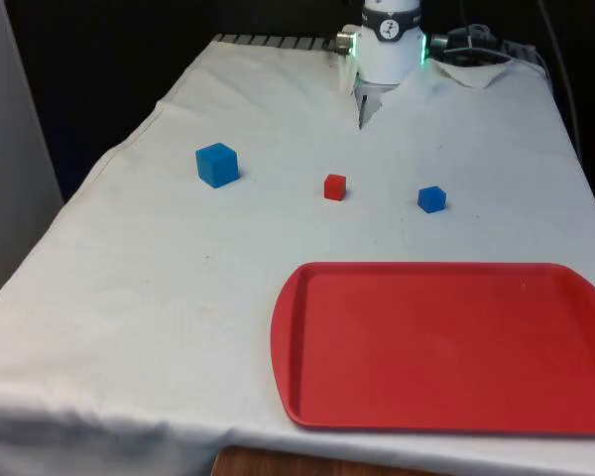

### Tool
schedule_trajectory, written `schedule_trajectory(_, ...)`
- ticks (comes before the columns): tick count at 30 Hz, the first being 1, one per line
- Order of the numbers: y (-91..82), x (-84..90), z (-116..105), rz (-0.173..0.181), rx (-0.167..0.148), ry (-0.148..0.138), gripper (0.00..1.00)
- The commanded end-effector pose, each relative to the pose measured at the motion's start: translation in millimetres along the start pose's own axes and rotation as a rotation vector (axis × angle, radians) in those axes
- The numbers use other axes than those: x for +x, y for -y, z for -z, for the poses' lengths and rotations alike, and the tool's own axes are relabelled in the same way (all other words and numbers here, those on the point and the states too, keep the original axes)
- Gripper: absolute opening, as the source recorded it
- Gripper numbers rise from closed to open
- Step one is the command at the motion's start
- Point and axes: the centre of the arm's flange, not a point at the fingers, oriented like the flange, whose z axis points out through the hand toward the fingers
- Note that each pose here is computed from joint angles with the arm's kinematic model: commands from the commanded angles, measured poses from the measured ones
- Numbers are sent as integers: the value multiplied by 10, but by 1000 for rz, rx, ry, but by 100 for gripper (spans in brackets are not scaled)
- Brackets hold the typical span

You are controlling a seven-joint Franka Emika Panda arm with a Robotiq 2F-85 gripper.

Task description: Pick up the largest block and place it onto the tray.

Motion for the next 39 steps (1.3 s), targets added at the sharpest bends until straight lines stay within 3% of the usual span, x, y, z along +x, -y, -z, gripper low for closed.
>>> schedule_trajectory(1,-6,2,-5,-1,0,1,100)
schedule_trajectory(9,-52,-44,-163,3,0,-9,100)
schedule_trajectory(10,-52,7,-187,1,2,10,100)
schedule_trajectory(11,-63,-50,-186,2,-1,-9,100)
schedule_trajectory(18,-141,-67,-359,3,-3,-13,100)
schedule_trajectory(19,-116,13,-371,1,2,5,100)
schedule_trajectory(21,-168,-78,-410,5,-7,-15,100)
schedule_trajectory(26,-204,-100,-399,4,-15,-14,100)
schedule_trajectory(27,-204,-21,-431,2,-8,-3,100)
schedule_trajectory(28,-195,-95,-383,4,-20,-16,100)
schedule_trajectory(34,-233,-134,-371,6,-18,-18,100)
schedule_trajectory(35,-213,-75,-398,5,-13,-2,100)
schedule_trajectory(36,-255,-154,-359,6,-20,-20,100)
schedule_trajectory(39,-299,-187,-346,6,-22,-20,100)
